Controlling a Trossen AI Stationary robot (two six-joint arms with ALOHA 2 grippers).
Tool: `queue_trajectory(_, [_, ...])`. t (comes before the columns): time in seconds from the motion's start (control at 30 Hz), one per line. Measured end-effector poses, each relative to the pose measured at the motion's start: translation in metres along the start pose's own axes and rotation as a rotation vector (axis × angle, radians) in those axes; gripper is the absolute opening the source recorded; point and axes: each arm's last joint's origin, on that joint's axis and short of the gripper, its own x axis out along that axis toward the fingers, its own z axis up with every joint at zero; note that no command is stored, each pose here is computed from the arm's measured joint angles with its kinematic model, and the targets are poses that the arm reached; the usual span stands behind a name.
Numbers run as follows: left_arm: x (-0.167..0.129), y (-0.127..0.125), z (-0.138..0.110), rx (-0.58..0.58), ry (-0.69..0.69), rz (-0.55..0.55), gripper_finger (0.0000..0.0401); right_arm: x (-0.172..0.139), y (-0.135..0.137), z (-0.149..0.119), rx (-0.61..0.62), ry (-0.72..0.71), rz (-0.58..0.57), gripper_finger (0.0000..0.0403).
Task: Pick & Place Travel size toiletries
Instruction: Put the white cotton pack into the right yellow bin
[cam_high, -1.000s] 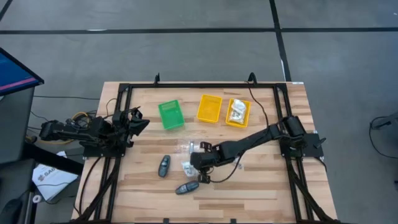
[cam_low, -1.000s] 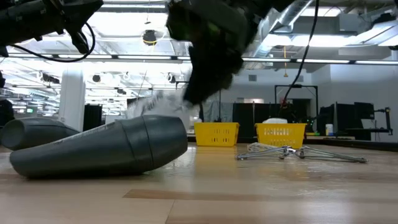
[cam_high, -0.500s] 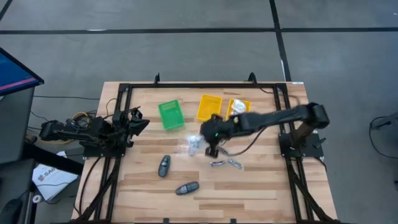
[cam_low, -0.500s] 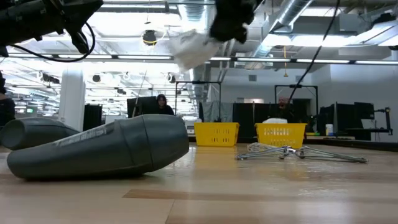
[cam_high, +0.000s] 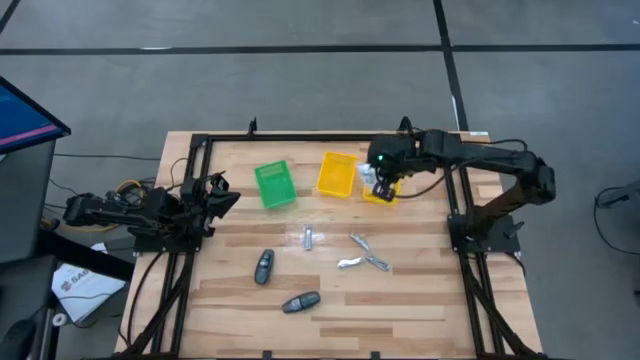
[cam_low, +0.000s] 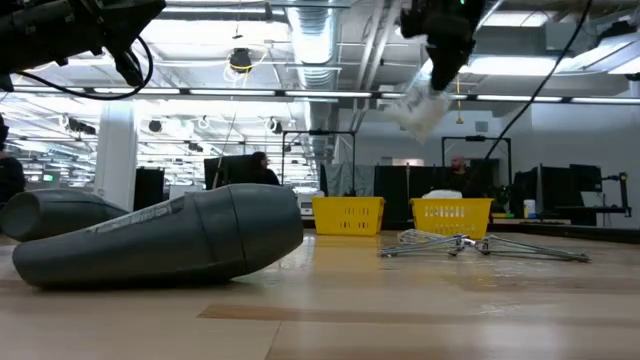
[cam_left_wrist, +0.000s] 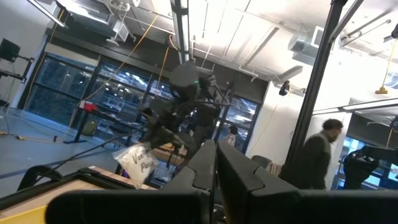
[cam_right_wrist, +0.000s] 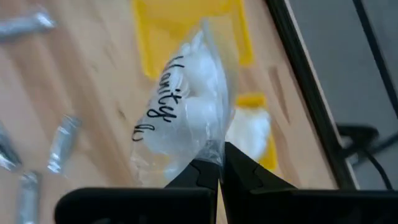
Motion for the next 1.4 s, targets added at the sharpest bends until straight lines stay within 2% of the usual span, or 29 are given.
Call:
queue_trajectory(0.2, [0.000, 0.000, 0.000, 0.001, 0.000, 0.000, 0.0008, 0.021, -0.024, -0.005, 0.035, 0.108, -0.042, 0.0000])
queue_trajectory(0.47, [0.000, 0.000, 0.000, -0.001, -0.001, -0.001, 0.0008, 0.065, -0.027, -0.028, 0.046, 0.229, -0.055, 0.0000])
queue_trajectory(0.77, [0.000, 0.000, 0.000, -0.002, 0.000, 0.000, 0.0008, 0.089, -0.020, -0.034, 0.074, 0.170, -0.026, 0.0000])
queue_trajectory(1.03, [0.000, 0.000, 0.000, -0.002, 0.000, 0.000, 0.0008, 0.109, -0.013, -0.050, 0.084, 0.204, -0.003, 0.0000])
queue_trajectory(1.2, [0.000, 0.000, 0.000, -0.002, -0.001, 0.000, 0.0008, 0.110, -0.012, -0.050, 0.092, 0.195, -0.004, 0.0000])
queue_trajectory(1.3, [0.000, 0.000, 0.000, -0.002, 0.000, 0.000, 0.0008, 0.110, -0.012, -0.050, 0.104, 0.195, -0.004, 0.0008])
queue_trajectory(1.4, [0.000, 0.000, 0.000, -0.002, 0.000, 0.000, 0.0008, 0.110, -0.012, -0.050, 0.103, 0.197, -0.002, 0.0034])
